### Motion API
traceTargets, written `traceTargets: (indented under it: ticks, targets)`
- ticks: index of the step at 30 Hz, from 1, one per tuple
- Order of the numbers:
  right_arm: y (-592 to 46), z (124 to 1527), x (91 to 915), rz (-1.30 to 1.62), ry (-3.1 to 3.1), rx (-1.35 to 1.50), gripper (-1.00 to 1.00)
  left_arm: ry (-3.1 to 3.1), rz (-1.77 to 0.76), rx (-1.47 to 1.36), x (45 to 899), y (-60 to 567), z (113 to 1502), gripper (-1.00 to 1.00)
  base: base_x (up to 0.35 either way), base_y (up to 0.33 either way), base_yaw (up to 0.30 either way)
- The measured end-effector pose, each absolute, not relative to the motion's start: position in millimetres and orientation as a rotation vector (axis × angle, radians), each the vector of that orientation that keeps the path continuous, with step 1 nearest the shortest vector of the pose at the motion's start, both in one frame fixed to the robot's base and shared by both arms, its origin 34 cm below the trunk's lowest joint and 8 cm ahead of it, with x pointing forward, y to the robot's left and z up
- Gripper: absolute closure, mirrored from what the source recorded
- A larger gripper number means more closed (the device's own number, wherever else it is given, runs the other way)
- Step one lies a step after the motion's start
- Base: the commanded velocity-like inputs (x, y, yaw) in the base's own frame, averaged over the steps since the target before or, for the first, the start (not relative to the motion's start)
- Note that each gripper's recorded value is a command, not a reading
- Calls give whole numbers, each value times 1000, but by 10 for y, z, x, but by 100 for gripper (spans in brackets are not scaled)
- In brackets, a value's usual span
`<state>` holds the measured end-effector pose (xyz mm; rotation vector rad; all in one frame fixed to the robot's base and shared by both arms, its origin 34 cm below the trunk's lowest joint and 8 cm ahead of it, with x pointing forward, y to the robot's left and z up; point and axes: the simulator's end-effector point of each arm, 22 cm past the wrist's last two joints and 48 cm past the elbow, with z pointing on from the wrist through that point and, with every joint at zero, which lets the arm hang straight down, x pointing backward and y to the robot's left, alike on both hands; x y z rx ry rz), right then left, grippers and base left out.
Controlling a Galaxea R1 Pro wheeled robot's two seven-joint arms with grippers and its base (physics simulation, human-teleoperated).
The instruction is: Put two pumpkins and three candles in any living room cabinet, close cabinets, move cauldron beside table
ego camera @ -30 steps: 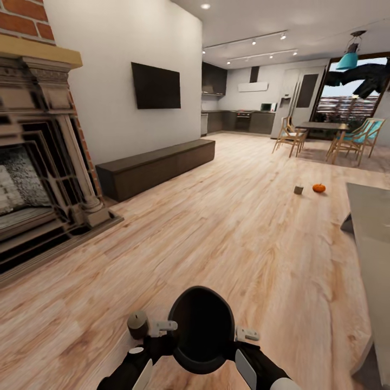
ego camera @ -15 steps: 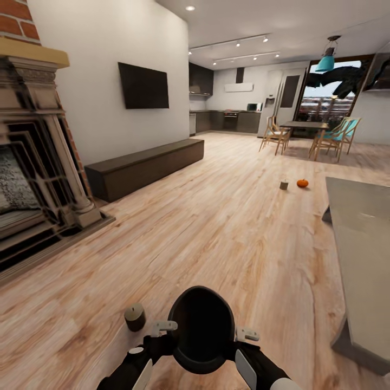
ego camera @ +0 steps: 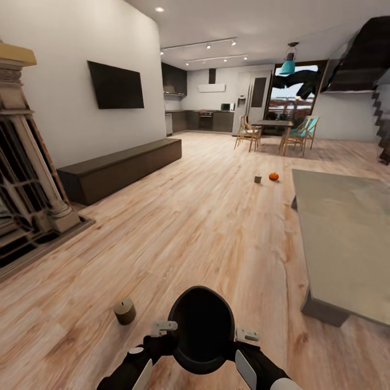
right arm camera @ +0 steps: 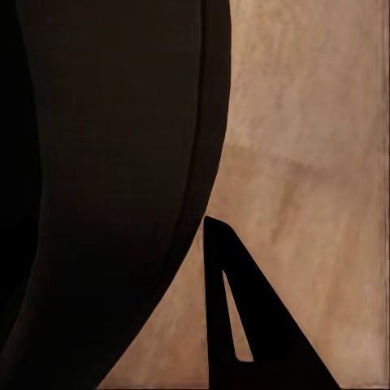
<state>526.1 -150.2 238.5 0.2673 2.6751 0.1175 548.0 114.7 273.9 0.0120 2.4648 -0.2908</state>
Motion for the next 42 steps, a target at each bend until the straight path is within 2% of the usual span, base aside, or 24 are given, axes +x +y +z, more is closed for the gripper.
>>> traceTargets:
  ticks: [14, 33, 42]
  targets:
    - [-1503, 2391, 5268, 117, 2674, 265, 100, 2464, -292, 11, 5484, 1147, 2742, 100, -62, 3, -273]
    - [-1503, 2392, 5270, 117, 2674, 265, 100, 2464, -292, 11, 5485, 1147, 2742, 100, -156, 0, -272]
    - [-1502, 2390, 5269, 117, 2675, 265, 100, 2464, -291, 11, 5485, 1147, 2741, 100, -284, 0, -56]
